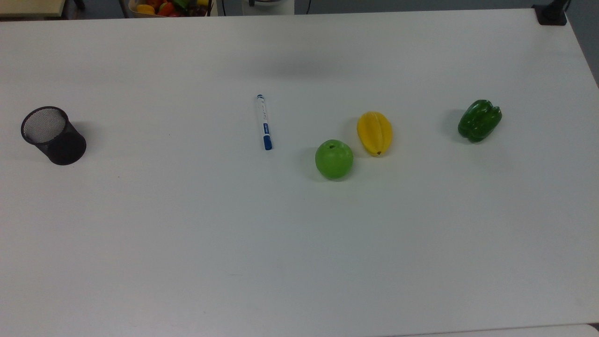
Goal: Place marker
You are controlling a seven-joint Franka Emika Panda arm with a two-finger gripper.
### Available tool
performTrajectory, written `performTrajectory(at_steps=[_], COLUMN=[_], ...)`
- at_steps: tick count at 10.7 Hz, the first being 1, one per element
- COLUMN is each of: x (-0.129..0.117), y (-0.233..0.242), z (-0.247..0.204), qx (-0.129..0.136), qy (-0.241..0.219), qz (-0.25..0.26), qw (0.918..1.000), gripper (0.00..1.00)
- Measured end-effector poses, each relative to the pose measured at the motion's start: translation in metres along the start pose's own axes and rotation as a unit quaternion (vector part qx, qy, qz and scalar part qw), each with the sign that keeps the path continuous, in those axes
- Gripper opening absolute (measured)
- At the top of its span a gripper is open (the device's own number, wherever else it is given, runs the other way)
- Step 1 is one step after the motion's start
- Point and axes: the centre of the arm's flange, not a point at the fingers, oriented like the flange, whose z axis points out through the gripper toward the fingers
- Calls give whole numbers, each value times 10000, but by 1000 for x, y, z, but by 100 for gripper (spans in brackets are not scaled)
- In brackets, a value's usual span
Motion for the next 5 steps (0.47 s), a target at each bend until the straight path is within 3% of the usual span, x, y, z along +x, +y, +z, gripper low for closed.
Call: performTrajectory(at_steps=[5], x=[0], y=[-2], z=[3], qx=[2], qy=[-27], qz=[-18], qw=[10000], gripper=[100])
